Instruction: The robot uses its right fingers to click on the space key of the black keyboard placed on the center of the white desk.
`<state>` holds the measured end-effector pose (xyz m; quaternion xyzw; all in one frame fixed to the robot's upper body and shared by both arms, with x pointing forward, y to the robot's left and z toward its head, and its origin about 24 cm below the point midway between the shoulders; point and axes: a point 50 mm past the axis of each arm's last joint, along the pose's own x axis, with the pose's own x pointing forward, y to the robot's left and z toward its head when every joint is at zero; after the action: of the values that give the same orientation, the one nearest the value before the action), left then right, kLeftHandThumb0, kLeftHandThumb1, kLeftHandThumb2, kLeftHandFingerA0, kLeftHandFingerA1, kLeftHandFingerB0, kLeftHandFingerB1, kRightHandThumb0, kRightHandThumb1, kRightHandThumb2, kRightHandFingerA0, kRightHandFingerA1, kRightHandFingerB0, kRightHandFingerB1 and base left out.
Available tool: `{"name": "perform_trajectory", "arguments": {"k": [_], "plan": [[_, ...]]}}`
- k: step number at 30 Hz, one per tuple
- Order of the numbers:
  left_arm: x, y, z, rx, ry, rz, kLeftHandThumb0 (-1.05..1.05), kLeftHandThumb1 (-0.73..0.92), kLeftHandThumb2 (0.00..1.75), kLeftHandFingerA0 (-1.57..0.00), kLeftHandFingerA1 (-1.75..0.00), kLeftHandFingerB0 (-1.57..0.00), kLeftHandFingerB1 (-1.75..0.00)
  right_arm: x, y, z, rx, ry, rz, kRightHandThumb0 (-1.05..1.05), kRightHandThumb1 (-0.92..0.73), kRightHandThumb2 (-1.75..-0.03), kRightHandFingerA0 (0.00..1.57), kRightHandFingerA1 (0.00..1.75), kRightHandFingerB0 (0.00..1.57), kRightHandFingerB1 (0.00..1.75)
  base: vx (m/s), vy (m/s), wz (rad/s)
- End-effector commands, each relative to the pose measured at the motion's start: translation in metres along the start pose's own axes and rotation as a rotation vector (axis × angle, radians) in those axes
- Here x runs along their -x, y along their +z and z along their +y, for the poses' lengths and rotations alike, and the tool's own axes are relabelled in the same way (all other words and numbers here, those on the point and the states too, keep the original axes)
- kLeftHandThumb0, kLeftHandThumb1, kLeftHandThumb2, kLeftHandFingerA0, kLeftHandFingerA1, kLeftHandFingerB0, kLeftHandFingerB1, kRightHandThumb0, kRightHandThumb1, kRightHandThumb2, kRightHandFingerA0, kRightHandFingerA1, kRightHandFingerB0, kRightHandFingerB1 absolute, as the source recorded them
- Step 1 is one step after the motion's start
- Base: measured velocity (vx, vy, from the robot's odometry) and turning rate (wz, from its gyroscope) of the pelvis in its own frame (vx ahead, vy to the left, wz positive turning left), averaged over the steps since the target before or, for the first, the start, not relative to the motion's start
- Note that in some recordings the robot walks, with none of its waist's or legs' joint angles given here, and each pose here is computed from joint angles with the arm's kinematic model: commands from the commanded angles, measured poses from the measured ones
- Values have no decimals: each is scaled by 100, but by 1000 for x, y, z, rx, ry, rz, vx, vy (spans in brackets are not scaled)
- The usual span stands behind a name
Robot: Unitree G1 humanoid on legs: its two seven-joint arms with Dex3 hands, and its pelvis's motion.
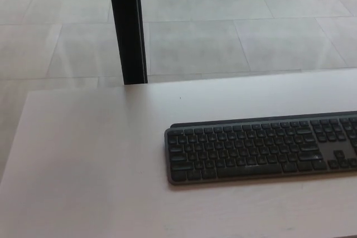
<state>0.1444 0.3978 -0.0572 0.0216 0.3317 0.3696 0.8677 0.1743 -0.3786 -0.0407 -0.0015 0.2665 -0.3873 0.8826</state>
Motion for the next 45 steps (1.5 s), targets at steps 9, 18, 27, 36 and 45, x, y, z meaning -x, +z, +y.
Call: {"name": "perform_trajectory", "arguments": {"k": [9,18,27,36,45], "plan": [[-4,17,29,355,151,-20,-55,73,62,-72,-64,-56,-51,-5,60,-88,-511,-508,-23,-24,-71,-62,82,97,43,51,0,0,0],[-4,17,32,349,151,-19,-55,73,61,-70,-65,-59,-52,-6,100,-126,-758,-553,32,-23,-77,-65,75,146,34,48,0,0,0],[-4,17,33,359,152,-32,-53,74,62,-69,-63,-52,-50,6,191,-107,-895,-338,-292,-28,-73,-61,67,86,48,65,0,0,0],[-4,14,34,343,159,-15,-56,72,61,-74,-65,-61,-51,45,235,0,-537,-5,-465,-45,-65,-59,83,64,65,54,0,0,0],[-3,11,33,345,157,-8,-55,72,61,-74,-64,-55,-51,78,194,95,39,266,-612,-43,-51,-85,87,72,60,60,0,0,0]]}}
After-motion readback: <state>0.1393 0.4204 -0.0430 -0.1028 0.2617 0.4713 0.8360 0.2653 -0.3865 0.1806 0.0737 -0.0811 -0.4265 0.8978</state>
